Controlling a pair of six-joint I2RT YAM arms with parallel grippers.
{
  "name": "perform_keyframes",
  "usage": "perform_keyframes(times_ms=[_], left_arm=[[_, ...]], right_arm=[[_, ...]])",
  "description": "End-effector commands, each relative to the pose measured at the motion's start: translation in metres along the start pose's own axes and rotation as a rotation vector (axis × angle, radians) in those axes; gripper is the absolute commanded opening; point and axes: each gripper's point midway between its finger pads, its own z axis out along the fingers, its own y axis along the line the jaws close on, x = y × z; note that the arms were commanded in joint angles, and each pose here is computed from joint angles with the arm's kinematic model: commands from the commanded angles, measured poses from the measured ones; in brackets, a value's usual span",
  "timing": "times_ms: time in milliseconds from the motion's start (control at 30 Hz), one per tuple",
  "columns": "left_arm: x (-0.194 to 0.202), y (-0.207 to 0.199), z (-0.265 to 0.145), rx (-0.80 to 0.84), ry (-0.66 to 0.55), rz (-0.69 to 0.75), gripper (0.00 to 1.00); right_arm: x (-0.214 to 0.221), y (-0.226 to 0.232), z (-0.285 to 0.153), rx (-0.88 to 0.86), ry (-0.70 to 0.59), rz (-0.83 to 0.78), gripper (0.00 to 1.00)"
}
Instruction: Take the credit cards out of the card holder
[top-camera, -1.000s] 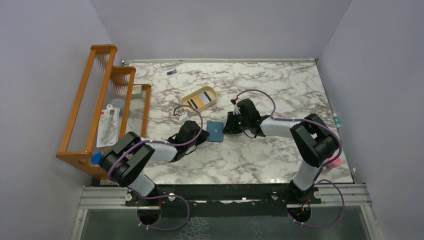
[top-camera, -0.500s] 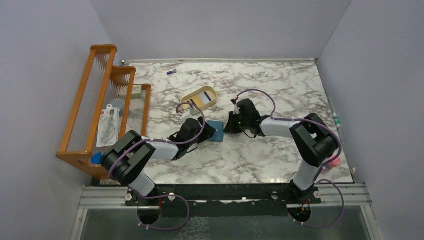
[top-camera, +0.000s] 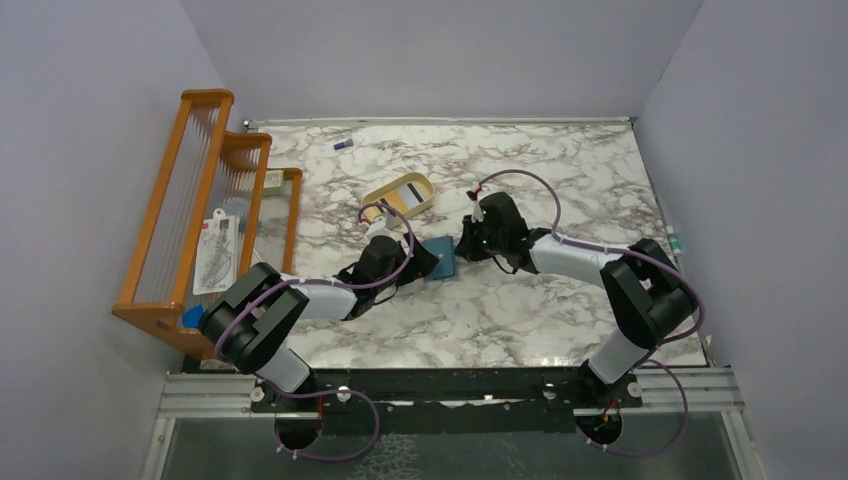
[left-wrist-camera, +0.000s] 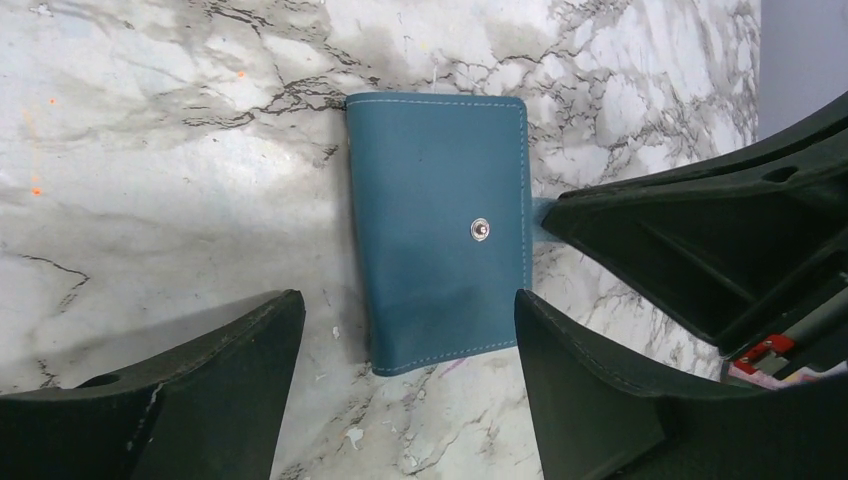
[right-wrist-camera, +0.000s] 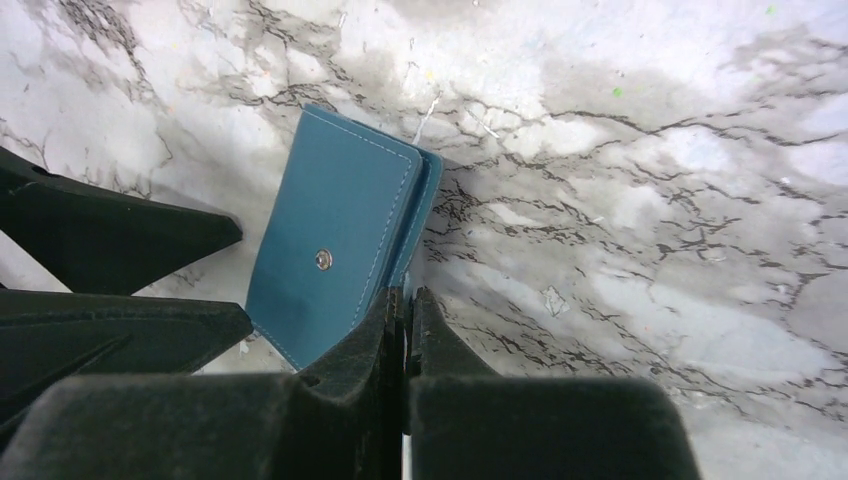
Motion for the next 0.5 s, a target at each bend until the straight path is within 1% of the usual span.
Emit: perform_keyframes(times_ms=[0, 167, 300, 467], left_arm=[[0.003, -0.007, -0.005, 0.028, 0.032, 0.057, 0.78], [-0.004, -0.027, -0.009, 0.118, 0.028, 0.100, 0.81], [-0.002, -0.045, -0.009, 0.221, 0.049, 0.121, 0.86], [0.007, -0.055, -0.004, 0.320, 0.091, 0.075, 0.88]], right_arm=[[-0.024, 0.000, -0.015, 0.019, -0.072, -0.053, 0.01], [-0.035, 0.006, -0.022, -0.002, -0.090, -0.084, 0.01], [-0.044, 0.013, -0.027, -0.027, -0.107, -0.096, 0.01], [-0.051, 0.019, -0.033, -0.054, -0.121, -0.116, 0.01]])
